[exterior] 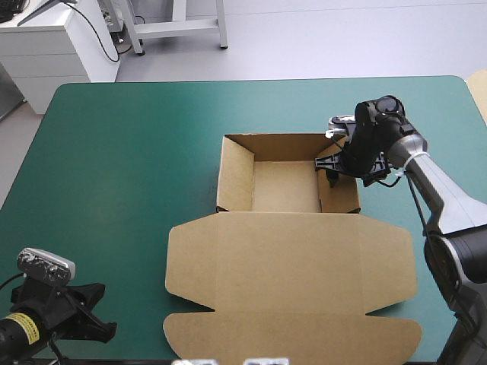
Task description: Fold the box
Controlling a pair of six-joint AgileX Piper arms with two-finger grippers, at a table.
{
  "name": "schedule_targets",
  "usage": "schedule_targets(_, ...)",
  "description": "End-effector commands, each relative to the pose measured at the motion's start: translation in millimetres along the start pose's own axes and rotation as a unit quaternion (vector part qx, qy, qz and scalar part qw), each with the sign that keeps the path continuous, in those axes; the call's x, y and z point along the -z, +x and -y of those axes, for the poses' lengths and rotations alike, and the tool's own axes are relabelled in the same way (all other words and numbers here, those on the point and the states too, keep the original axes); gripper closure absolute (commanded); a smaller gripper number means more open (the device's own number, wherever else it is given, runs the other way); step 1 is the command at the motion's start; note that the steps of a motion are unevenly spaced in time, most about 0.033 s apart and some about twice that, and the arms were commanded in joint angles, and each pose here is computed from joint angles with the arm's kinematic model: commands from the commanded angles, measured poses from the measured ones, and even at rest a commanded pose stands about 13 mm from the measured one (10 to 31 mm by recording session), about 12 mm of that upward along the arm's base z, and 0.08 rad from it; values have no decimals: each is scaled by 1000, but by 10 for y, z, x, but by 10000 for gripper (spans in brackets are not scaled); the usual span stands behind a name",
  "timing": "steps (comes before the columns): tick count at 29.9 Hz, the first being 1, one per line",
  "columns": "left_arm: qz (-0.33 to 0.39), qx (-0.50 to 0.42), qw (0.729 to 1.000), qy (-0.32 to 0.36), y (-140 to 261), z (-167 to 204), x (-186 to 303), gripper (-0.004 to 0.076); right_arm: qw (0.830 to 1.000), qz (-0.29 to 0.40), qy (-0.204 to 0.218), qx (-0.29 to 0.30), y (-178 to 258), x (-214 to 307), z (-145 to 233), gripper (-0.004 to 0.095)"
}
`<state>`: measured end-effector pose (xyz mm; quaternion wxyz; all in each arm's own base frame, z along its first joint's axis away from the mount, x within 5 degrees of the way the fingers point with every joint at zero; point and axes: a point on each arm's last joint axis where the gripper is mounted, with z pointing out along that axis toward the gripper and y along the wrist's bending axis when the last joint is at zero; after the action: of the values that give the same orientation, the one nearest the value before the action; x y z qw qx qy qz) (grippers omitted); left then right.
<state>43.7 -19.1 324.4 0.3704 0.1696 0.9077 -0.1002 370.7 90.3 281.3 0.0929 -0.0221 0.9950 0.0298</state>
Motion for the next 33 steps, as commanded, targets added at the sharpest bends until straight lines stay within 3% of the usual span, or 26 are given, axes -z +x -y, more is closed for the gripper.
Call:
schedule_targets(1,31,-3,999,7,-37,9,-9,731,1000,17,-6,-1,57,167,4,226)
schedule_targets(5,23,-3,1000,6,-6,8,-57,731,1000,6,-18,-5,82,112,-15,240)
schedule_targets(8,23,-4,1000,6,-4,9,-62,731,1000,4,-23,-3,86,108,-24,334)
schedule_targets(11,24,-5,1000,4,-5,5,-62,731,1000,3,-22,-3,87,113,-22,637)
schedule_targets(13,24,-6,1000,2,-6,1,-62,731,1000,0,-21,3,92,117,-22,937)
schedule_targets(18,24,-6,1000,2,-6,1,-62,731,999,28,-18,15,46,278,16,929)
schedule_targets(22,24,-6,1000,2,-6,1,-62,731,994,105,-28,11,-26,763,243,929)
schedule_targets(25,26,-10,1000,-7,-9,-14,-62,731,983,185,-13,-10,1,1280,590,929)
schedule_targets(29,27,-12,999,-12,-11,-23,-62,731,958,275,38,-77,184,1897,1253,929)
schedule_targets(33,21,-11,1000,-11,0,-21,-62,731,936,312,64,-152,407,2171,1785,929)
